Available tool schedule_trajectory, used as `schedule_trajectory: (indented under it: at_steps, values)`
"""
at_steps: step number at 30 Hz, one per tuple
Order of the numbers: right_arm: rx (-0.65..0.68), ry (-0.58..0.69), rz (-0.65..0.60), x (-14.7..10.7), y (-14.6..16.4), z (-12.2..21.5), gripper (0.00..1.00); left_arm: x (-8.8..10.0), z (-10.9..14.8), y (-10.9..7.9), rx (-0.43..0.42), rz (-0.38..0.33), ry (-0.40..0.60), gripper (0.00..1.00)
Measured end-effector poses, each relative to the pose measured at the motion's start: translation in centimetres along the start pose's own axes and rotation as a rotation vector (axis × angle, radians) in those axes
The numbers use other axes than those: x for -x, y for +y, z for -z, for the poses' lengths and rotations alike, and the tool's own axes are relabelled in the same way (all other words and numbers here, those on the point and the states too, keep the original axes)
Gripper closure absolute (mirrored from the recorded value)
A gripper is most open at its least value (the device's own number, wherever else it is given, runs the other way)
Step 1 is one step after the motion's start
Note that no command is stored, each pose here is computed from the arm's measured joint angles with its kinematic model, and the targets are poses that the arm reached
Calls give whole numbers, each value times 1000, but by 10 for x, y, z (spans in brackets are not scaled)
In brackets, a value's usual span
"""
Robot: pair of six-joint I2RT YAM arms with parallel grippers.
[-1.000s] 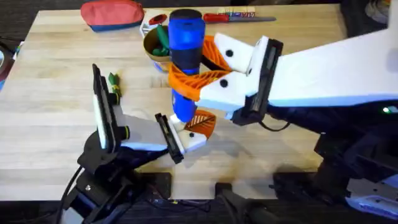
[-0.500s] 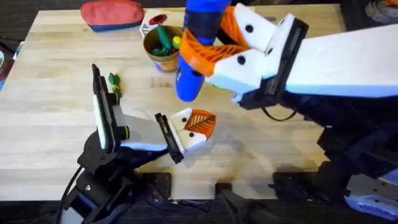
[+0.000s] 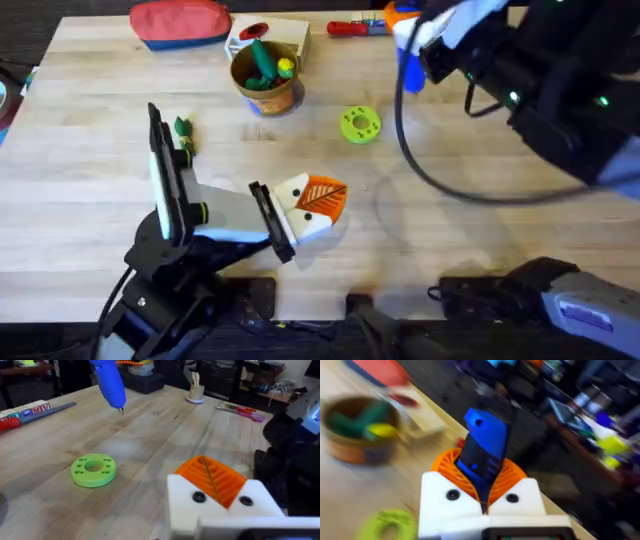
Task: Pick up the gripper from the table and insert it into the empty holder that is missing its gripper. Then pick up a screw, insert it into the mounting hole, and use the screwdriver to tighten it. Finally, clean up the table by picking up the vegetable and placing it into the bucket.
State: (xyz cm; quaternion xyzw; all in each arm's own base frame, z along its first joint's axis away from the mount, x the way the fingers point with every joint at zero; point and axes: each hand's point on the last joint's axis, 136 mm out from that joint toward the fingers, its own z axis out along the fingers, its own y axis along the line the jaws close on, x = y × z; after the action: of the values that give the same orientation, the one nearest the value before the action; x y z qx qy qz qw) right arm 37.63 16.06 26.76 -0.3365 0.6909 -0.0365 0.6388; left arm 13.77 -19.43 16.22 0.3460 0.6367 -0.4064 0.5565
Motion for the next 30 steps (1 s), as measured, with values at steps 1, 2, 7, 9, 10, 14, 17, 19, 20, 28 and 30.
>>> schedule_trajectory:
  at_steps: [1,2,7,9,10,14,17,19,20,28,30]
  values:
    - [-24,44,41,-14,-9,-8,995,0,0,0,0,0,0,986]
    - [-39,91,87,-30,-16,-15,995,0,0,0,0,0,0,986]
    - [0,347,346,-124,-18,-43,995,0,0,0,0,0,0,986]
    - [44,438,437,-159,-12,-49,995,0,0,0,0,0,0,986]
    - [71,473,476,-174,-8,-52,995,0,0,0,0,0,0,986]
    - [135,548,597,-215,6,-61,995,0,0,0,0,0,0,986]
    - [161,567,643,-228,12,-66,995,0,0,0,0,0,0,986]
    - [176,574,664,-233,15,-68,995,0,0,0,0,0,0,986]
    - [177,575,668,-234,15,-69,993,0,0,0,0,0,0,986]
    - [160,549,611,-221,12,-75,105,0,0,0,0,0,0,986]
    - [133,552,575,-217,6,-76,18,0,0,0,0,0,0,958]
